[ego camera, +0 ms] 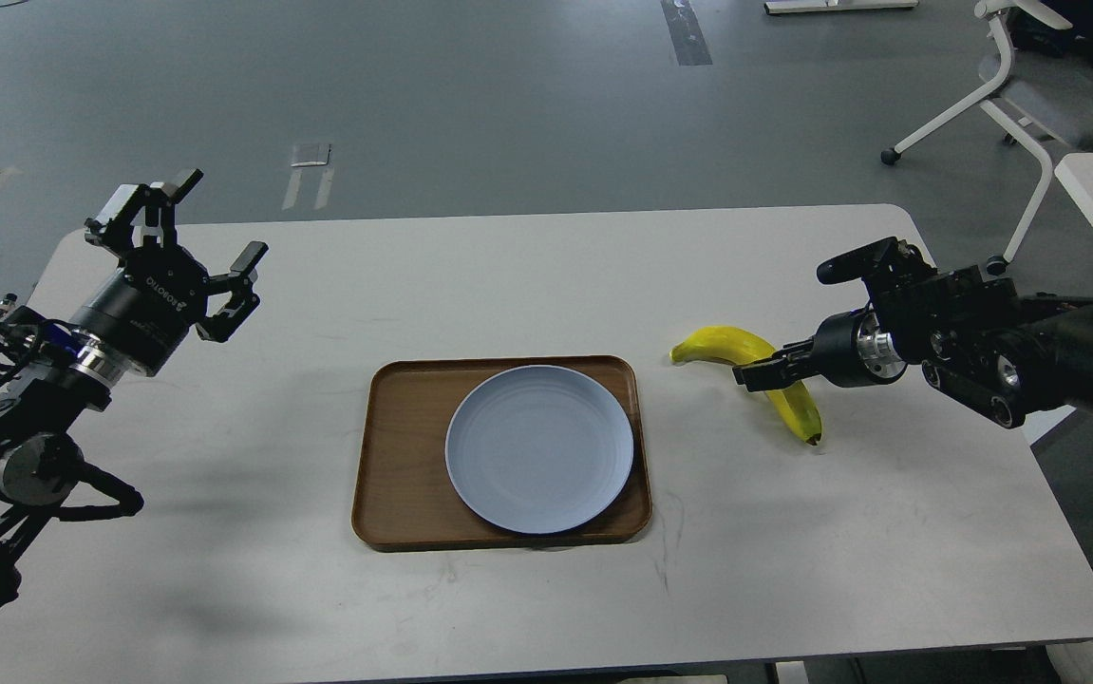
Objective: Place banana on plate with both arms
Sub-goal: 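Lift the banana with the right gripper and carry it over the plate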
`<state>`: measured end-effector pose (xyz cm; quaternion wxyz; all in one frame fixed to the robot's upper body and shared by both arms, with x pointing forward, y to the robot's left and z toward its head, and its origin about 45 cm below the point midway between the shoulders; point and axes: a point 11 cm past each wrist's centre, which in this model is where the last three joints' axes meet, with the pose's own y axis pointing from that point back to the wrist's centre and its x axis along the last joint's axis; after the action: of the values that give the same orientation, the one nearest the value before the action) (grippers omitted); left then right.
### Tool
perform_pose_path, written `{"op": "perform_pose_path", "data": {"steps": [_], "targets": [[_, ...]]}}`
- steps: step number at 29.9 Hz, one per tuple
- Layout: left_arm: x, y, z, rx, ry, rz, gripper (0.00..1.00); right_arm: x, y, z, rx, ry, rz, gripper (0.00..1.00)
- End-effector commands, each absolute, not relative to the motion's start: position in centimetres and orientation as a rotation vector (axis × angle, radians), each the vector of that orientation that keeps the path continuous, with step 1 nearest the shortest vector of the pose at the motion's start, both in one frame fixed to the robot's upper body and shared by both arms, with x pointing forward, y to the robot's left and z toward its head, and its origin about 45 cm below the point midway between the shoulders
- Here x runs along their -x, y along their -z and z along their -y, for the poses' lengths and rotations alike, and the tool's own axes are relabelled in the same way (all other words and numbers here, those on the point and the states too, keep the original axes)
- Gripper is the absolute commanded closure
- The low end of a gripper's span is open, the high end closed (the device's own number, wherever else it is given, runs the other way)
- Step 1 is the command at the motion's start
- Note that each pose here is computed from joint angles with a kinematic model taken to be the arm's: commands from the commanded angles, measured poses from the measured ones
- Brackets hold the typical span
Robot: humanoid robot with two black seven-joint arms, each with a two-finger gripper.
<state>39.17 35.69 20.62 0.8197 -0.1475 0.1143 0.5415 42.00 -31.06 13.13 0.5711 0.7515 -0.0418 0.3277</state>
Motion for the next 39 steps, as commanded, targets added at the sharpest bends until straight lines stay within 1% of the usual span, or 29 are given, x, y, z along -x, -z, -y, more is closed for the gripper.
{"op": "perform_pose_path", "data": {"steps": [1, 9, 12, 15, 16, 18, 20, 23, 25, 27, 30, 35, 39], "targets": [[-39.1, -20.6, -35.7, 0.313, -1.153, -0.243, 0.02, -41.8, -12.9, 31.4, -1.742, -0.804, 0.088, 1.00], [-39.2, -20.8, -35.9, 0.312, -1.156, -0.238, 0.02, -41.5, -14.0, 33.1, -1.738, -0.829, 0.121, 1.00], [-39.2, -20.8, -36.0, 0.311, -1.156, -0.237, 0.02, -41.6, -15.6, 33.9, -1.748, -0.840, 0.153, 1.00], [-39.2, -20.8, -35.9, 0.313, -1.156, -0.237, 0.02, -42.0, -18.0, 32.6, -1.787, -0.905, 0.171, 1.00], [-39.2, -20.8, -35.9, 0.313, -1.156, -0.237, 0.02, -42.0, -18.0, 32.6, -1.787, -0.905, 0.171, 1.00], [-39.2, -20.7, -35.7, 0.317, -1.153, -0.241, 0.02, -43.0, -20.5, 30.7, -1.806, -0.969, 0.167, 1.00], [-39.2, -21.0, -35.2, 0.323, -1.138, -0.239, 0.02, -43.7, -22.0, 28.9, -1.816, -1.016, 0.152, 1.00], [-39.2, -21.1, -35.1, 0.327, -1.134, -0.240, 0.02, -44.1, -23.0, 24.8, -1.844, -1.081, 0.085, 1.00], [-39.2, -21.2, -35.0, 0.331, -1.131, -0.238, 0.02, -44.0, -22.8, 21.7, -1.863, -1.111, 0.017, 1.00], [-39.2, -21.2, -34.8, 0.334, -1.127, -0.239, 0.02, -43.1, -21.5, 17.8, -1.890, -1.132, -0.085, 1.00], [-39.2, -21.3, -34.7, 0.334, -1.122, -0.237, 0.02, -42.3, -20.3, 15.1, -1.897, -1.147, -0.164, 1.00], [-39.2, -21.3, -34.1, 0.340, -1.110, -0.240, 0.02, -40.9, -18.8, 12.5, -1.941, -1.120, -0.215, 1.00], [-39.3, -21.1, -33.6, 0.347, -1.102, -0.247, 0.02, -40.5, -18.4, 11.3, -1.970, -1.111, -0.221, 1.00]]}}
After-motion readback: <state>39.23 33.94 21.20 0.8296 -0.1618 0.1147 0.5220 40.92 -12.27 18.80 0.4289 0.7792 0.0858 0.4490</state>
